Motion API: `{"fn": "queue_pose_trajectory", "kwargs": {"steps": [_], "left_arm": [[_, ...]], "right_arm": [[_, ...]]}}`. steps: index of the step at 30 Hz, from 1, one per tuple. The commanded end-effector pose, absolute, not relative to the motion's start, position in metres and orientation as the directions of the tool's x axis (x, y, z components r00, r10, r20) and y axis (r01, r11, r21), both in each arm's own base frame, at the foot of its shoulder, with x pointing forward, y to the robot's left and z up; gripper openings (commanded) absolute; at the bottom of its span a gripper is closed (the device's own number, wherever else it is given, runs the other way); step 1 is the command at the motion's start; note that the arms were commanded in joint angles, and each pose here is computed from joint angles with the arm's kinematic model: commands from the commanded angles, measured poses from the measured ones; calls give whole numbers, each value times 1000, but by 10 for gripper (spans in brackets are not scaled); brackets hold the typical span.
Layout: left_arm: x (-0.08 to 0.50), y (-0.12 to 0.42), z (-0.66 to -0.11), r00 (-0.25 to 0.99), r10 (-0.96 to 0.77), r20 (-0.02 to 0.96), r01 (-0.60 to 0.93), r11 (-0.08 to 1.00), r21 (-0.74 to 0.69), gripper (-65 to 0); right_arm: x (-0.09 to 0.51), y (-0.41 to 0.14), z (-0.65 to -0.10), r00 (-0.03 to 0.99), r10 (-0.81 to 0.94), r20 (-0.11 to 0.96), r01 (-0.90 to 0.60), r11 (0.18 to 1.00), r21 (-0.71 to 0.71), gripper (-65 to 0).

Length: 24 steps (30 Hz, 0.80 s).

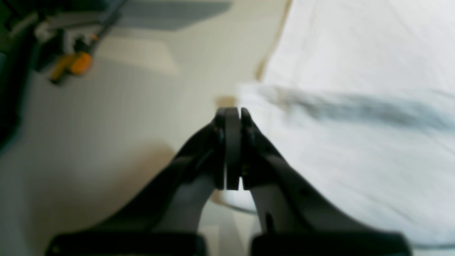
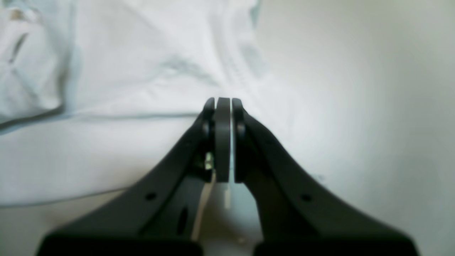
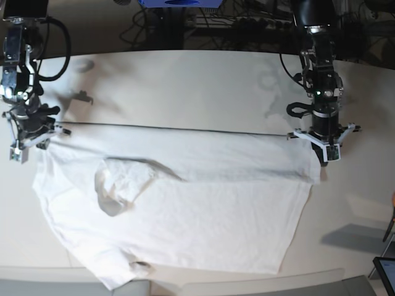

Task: Fold the T-shirt properly
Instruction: 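Hold the folded edge with both grippers and pull it taut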

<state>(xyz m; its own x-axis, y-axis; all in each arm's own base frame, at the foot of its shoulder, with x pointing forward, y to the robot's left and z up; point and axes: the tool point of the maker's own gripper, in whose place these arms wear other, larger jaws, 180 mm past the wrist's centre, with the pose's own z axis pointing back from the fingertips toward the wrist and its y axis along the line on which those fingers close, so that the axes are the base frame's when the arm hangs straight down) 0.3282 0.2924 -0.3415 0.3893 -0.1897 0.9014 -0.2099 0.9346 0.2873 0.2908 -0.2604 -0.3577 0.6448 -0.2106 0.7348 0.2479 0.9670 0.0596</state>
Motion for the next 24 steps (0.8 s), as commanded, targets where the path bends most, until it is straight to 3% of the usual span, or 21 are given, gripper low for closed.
{"fn": "queue_pose_trajectory", "kwargs": {"steps": [1,9,21,24], "left_arm": [[336,295,-325,342,-215,915,-219,928,300,-650],[335,293,-369,437,-172,883,-204,937,284,-650],[328,280,-399,549,-141,824,-160,950,269,-650],[328,275,-386,524,-149,838,-158,950,268,-650]], "right_arm": [[301,-261,-344,611,-199,767,240,969,61,-640],[301,-262,-371,644,-255,722,282,955,86,-640],[286,-279,-407,689,-285,666,333,941,58,-640],[285,-281,-409,692,-283,664,334,941,54,-640]]}}
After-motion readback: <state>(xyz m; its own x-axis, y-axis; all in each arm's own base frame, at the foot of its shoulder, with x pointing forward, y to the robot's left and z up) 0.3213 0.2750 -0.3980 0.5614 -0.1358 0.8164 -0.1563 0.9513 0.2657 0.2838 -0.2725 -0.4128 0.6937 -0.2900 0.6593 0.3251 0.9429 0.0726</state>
